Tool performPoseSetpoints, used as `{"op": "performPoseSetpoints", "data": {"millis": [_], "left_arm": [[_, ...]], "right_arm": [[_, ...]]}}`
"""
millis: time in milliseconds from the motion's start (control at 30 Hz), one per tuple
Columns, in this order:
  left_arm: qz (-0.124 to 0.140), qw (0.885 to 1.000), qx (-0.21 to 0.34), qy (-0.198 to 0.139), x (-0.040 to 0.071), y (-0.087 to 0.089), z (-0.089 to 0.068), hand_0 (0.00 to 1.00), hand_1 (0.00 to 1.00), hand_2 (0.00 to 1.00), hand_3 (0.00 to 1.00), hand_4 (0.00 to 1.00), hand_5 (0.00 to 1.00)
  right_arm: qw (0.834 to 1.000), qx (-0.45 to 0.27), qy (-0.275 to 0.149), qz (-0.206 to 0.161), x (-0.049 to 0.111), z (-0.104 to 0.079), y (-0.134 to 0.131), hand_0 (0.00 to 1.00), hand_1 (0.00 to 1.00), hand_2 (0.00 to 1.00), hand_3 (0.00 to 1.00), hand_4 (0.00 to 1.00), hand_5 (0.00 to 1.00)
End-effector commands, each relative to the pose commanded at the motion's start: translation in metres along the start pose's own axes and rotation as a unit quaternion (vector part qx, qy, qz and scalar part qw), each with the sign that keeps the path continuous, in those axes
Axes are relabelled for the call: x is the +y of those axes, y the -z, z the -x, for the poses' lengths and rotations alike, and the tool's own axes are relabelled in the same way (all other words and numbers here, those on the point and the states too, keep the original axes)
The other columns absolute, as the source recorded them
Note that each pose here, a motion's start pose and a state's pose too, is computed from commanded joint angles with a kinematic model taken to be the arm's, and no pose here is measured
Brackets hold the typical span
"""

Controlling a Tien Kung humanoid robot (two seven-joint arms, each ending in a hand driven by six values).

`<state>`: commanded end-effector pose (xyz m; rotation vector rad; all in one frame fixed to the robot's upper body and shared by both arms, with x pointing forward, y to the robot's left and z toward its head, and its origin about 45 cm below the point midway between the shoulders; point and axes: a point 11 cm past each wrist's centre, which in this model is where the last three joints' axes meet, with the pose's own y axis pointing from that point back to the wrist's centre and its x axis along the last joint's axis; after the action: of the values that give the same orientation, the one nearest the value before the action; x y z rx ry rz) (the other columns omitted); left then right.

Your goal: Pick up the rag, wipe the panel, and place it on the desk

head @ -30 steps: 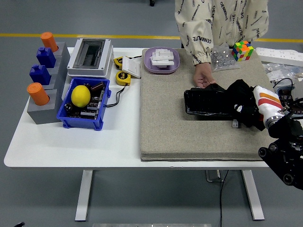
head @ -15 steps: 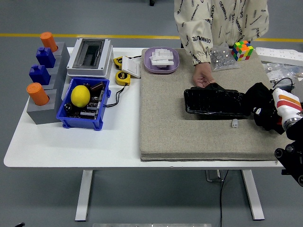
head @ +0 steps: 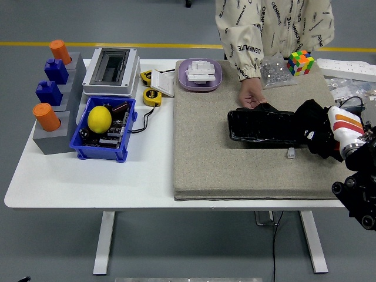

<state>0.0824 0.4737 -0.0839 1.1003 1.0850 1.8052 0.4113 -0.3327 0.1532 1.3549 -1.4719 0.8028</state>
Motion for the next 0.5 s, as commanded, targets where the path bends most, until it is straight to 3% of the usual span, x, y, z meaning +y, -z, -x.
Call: {"op": "performPoseSetpoints", "data": {"millis": [500], "left_arm": [[0.003, 1.0, -0.001, 0.0, 0.0, -0.003, 0.0, 0.612, 0.641, 0.656, 0.562, 0.627, 0.439]], "right_arm": [[0.999, -0.027, 0.016, -0.033, 0.0, 0.019, 0.045, 0.315, 0.441, 0.492, 0.514, 0.876, 0.253]]}}
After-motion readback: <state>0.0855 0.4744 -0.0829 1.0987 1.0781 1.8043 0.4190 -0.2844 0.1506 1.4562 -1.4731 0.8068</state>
